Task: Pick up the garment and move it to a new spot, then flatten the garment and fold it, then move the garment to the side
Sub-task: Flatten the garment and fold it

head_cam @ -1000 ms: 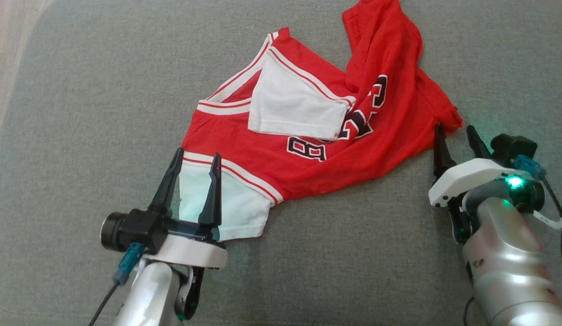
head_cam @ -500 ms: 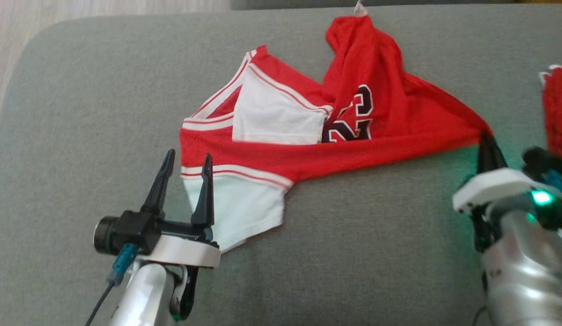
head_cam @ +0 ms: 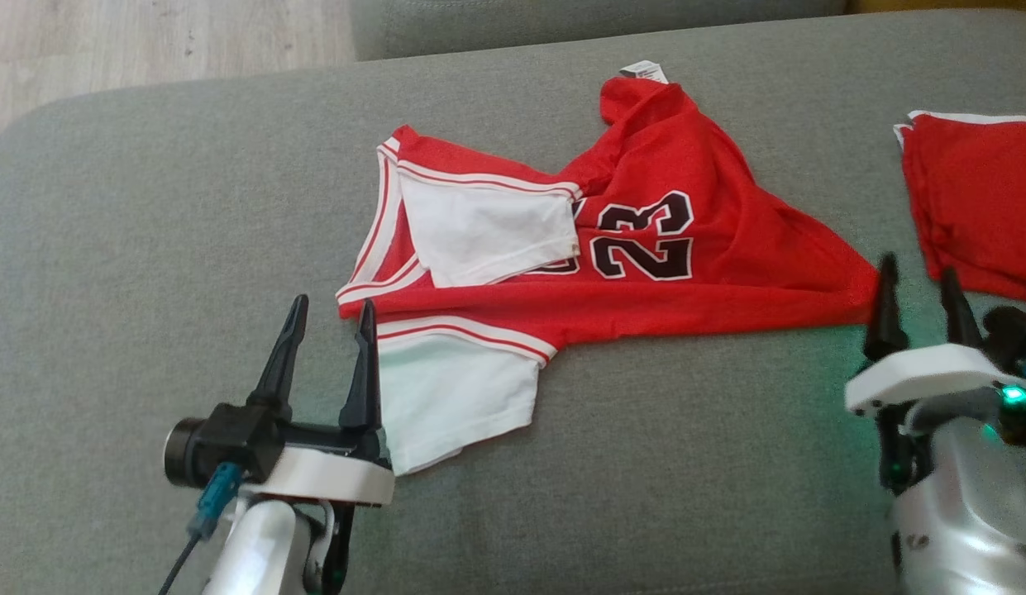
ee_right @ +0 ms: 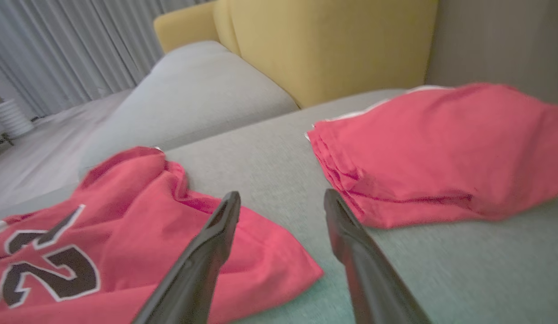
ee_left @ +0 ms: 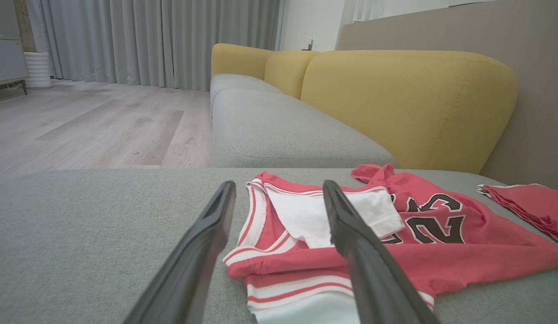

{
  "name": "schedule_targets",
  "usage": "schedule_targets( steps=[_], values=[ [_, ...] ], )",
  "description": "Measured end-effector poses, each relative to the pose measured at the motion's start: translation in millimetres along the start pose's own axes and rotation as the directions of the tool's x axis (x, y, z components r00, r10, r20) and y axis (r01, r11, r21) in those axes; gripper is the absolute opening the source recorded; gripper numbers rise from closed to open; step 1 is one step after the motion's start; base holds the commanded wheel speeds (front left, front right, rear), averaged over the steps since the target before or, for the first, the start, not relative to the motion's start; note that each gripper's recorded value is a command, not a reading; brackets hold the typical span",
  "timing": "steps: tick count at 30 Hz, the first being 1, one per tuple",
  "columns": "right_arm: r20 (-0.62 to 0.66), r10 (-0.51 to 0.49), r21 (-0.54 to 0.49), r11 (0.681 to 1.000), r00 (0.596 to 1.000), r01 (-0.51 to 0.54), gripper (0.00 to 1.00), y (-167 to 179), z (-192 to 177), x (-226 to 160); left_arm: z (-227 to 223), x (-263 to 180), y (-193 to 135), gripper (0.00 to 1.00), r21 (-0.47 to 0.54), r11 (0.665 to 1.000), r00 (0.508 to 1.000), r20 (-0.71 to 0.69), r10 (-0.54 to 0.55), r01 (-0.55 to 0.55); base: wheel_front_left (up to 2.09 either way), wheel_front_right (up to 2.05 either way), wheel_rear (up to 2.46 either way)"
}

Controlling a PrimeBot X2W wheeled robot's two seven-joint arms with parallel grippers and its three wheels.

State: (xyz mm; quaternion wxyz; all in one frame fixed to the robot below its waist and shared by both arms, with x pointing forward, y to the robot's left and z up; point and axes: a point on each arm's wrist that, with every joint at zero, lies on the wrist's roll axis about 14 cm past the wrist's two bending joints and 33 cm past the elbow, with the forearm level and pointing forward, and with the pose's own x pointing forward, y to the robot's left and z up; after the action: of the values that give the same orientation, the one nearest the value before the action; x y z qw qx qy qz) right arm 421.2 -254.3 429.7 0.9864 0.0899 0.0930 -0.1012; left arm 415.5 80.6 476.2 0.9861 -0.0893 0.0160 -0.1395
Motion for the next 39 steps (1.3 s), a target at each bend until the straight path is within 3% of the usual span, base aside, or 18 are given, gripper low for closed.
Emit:
schedule_targets(
  steps=[7,14,22,32,39],
  values=[
    [0.097,0.161,-0.041,0.987,0.982,-0.158,1.00,43.8,18.5,-22.8,-0.9,2.4,-5.9,1.00,0.007,1.000,1.000,-0.002,-0.020,0.020,0.00,0.00,0.00],
    [0.081,0.170,-0.024,0.985,0.982,-0.169,1.00,43.6,6.5,-44.0,-11.3,-4.7,-15.3,1.00,0.008,0.999,0.998,-0.036,-0.048,0.049,0.00,0.00,0.00],
    [0.099,0.191,-0.008,0.982,0.977,-0.191,1.00,51.8,11.8,-44.0,-57.3,-27.5,-22.9,1.00,-0.036,0.997,0.976,-0.208,-0.068,0.062,0.00,0.00,0.00],
    [0.090,0.187,0.000,0.982,0.978,-0.188,1.00,50.3,8.5,-45.8,-115.4,-50.3,-15.1,1.00,-0.018,1.000,0.879,-0.476,-0.017,0.010,0.00,0.00,0.00],
    [0.089,0.177,0.000,0.984,0.980,-0.178,1.00,46.4,8.2,-47.6,-127.0,-52.8,-20.7,1.00,-0.008,1.000,0.829,-0.558,-0.029,0.030,0.00,0.00,0.00]
  ],
)
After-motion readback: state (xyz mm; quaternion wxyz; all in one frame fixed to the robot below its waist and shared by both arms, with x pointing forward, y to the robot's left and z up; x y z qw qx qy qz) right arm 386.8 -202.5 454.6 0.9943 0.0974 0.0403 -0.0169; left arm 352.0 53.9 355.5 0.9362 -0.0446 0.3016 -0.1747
